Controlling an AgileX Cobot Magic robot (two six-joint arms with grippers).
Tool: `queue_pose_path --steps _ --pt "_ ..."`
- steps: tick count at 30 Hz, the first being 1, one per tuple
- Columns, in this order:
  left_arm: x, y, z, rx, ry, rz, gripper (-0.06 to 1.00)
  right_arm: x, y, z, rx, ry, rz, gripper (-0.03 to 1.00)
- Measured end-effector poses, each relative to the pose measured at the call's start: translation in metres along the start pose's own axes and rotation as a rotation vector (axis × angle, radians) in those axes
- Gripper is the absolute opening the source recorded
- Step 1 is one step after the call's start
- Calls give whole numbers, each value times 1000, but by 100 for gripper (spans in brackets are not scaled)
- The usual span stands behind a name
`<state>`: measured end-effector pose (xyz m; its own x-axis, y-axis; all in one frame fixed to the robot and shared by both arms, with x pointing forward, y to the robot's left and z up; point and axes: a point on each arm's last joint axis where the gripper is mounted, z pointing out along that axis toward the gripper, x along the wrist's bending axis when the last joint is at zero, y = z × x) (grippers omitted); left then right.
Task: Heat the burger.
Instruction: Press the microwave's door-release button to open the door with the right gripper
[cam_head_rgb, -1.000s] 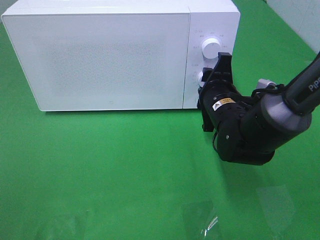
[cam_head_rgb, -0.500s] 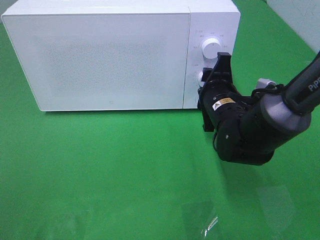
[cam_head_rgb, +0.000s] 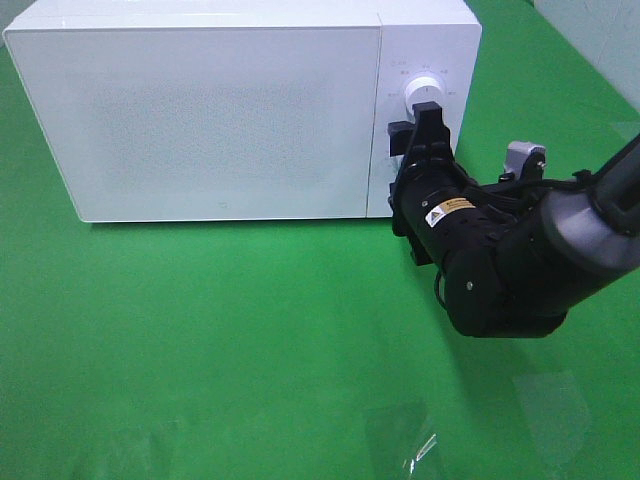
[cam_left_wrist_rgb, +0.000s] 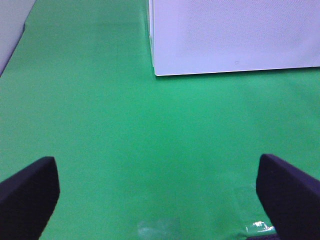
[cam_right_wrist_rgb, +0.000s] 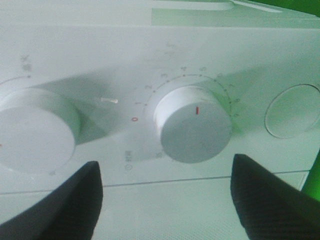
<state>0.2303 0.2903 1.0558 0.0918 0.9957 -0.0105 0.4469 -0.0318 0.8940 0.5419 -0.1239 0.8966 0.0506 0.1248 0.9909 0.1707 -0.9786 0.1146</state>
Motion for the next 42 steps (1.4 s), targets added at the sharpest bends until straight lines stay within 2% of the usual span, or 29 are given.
queue_pose_path --steps 8,10,11,12,14,15,16,17,18,19,20,22,23,24,25,26,27,29,33,34,37,38,42 --pt "0 0 0 0 0 0 99 4 2 -14 63 -51 -90 68" --pt "0 0 0 0 0 0 99 7 4 -24 118 -110 -188 68" --pt "0 0 0 0 0 0 99 7 4 -24 118 -110 -188 68" --pt "0 0 0 0 0 0 99 8 5 -29 144 -142 -271 68" --pt "0 0 0 0 0 0 99 10 6 -32 155 -150 -321 68" --pt "0 0 0 0 0 0 99 12 6 -36 184 -171 -417 68" --pt "0 0 0 0 0 0 99 12 6 -36 184 -171 -417 68" --pt "0 0 0 0 0 0 99 13 7 -39 217 -194 -516 68" --pt "0 0 0 0 0 0 99 13 7 -39 217 -194 -516 68" --pt "0 0 0 0 0 0 99 17 7 -42 254 -209 -625 68" --pt "0 0 0 0 0 0 99 17 7 -42 254 -209 -625 68" --pt "0 0 0 0 0 0 99 23 7 -46 304 -209 -783 68" --pt "0 0 0 0 0 0 99 23 7 -46 304 -209 -783 68" --pt "0 0 0 0 0 0 99 26 7 -49 340 -214 -864 68" --pt "0 0 0 0 0 0 99 26 7 -49 340 -214 -864 68" --pt "0 0 0 0 0 0 99 29 8 -51 375 -218 -939 68" --pt "0 0 0 0 0 0 99 29 8 -51 375 -218 -939 68" --pt "0 0 0 0 0 0 99 34 14 -55 431 -241 -1044 68" --pt "0 0 0 0 0 0 99 39 25 -58 474 -269 -1122 68" --pt "0 0 0 0 0 0 99 42 33 -59 516 -299 -1161 68" --pt "0 0 0 0 0 0 99 47 41 -60 553 -320 -1197 68" --pt "0 0 0 0 0 0 99 53 46 -64 594 -326 -1234 68" --pt "0 0 0 0 0 0 99 60 52 -72 671 -346 -1259 68"
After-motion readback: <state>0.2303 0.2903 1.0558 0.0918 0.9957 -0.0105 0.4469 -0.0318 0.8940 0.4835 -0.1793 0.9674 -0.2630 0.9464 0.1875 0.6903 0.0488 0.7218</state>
